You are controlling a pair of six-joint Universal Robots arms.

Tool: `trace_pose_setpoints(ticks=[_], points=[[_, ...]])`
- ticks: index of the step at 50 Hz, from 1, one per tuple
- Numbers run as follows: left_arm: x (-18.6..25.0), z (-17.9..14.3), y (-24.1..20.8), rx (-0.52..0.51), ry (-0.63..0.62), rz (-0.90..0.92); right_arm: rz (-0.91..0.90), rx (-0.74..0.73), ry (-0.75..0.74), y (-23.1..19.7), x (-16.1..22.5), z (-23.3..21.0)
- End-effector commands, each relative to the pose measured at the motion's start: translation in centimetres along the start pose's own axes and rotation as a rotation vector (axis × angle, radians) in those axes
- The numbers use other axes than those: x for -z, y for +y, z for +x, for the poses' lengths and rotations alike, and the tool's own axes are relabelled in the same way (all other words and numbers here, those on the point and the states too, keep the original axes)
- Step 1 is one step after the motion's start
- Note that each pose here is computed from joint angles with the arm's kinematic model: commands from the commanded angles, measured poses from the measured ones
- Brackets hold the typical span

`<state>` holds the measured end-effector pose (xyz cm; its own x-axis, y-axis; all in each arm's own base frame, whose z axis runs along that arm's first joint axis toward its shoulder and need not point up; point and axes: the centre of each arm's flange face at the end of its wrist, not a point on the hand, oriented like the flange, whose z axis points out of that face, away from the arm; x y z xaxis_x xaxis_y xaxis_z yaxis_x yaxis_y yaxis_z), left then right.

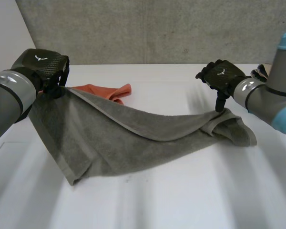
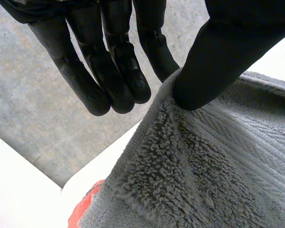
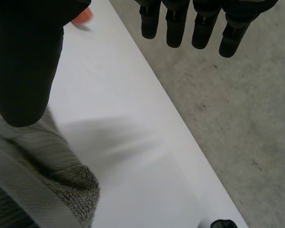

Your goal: Fold the laundry.

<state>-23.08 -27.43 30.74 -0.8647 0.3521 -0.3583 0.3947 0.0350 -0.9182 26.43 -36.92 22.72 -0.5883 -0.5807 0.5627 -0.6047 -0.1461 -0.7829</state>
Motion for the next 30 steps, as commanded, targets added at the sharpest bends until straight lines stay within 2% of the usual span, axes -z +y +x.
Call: trace_pose_setpoints(ticks=[1,11,16,30], points=[[-0.4,0.1,0.0,-0.001,-0.004,0.018,0.033,0.111,-0.082,-0.7,3.8,-1.6],[-1.2,0.1,0.5,-0.018,-0.012,0.013,0.004,0.317,-0.212,2.8,4.6,-4.2],[-1.9,0.0,1.4,-0.025,-0.011,-0.006,0.035,0.374,-0.257,4.2,4.5,-5.2],[-4.8,-0.1,3.5,-0.024,-0.021,-0.033,0.111,0.445,-0.187,7.8,0.8,-6.2]])
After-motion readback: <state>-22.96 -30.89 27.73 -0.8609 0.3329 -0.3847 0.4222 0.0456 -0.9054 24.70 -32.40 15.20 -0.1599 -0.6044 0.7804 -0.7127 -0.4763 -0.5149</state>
